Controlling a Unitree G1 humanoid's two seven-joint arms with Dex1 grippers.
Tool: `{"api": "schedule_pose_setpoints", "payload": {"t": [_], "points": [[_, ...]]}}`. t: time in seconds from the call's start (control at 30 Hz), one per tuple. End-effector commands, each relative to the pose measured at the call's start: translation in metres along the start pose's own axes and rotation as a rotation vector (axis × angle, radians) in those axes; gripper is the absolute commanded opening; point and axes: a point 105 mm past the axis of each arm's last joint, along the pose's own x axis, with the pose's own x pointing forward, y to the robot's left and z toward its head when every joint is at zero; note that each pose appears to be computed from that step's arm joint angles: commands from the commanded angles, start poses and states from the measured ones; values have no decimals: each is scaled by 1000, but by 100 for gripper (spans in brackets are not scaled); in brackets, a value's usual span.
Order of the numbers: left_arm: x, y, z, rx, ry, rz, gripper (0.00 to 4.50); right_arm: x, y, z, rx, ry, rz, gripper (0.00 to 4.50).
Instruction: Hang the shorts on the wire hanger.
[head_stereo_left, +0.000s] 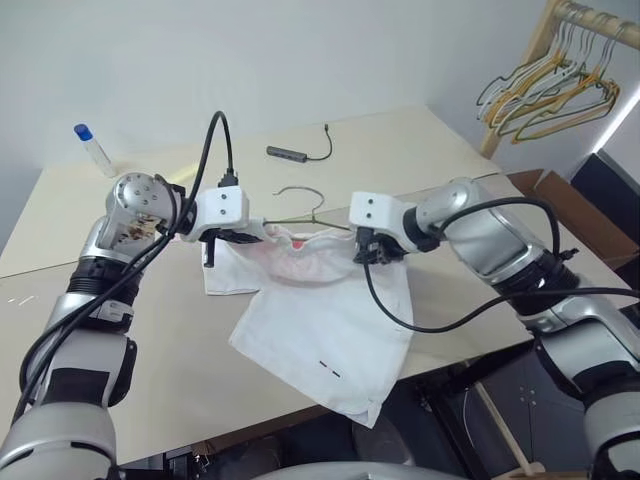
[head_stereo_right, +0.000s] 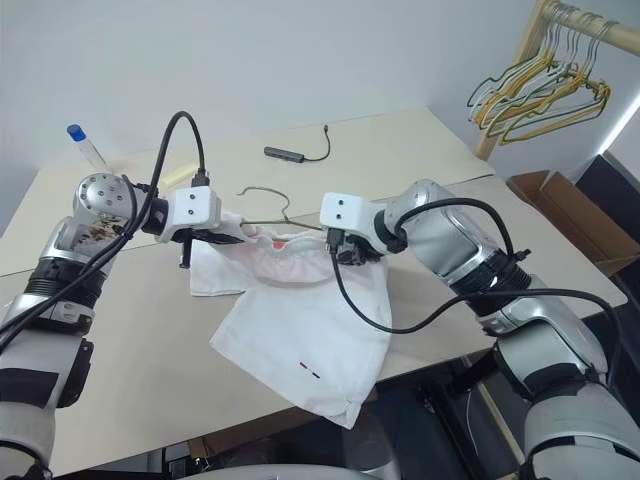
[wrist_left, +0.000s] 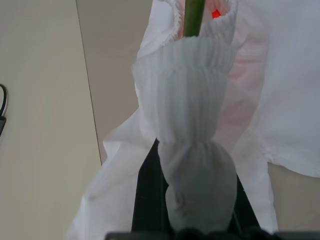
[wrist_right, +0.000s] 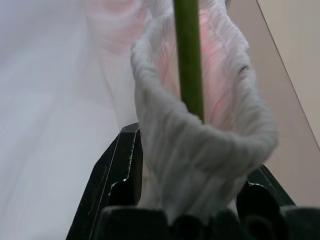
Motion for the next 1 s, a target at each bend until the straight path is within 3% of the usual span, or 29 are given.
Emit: {"api": "schedule_pose_setpoints", "payload": {"t": [0.03, 0.07, 0.43, 1.0], "points": [[-12, 10, 19, 52, -88, 48, 0, -12, -1, 12, 11, -82, 5, 178], [-13, 10, 20, 46, -99, 46, 0, -13, 0, 11, 41, -100, 18, 178], [-6, 7, 21, 41, -117, -1, 313, -22, 8, 8, 99, -157, -4, 178], [1, -23, -2, 11, -56, -95, 313, 7, 20, -14, 108, -56, 28, 178]]}}
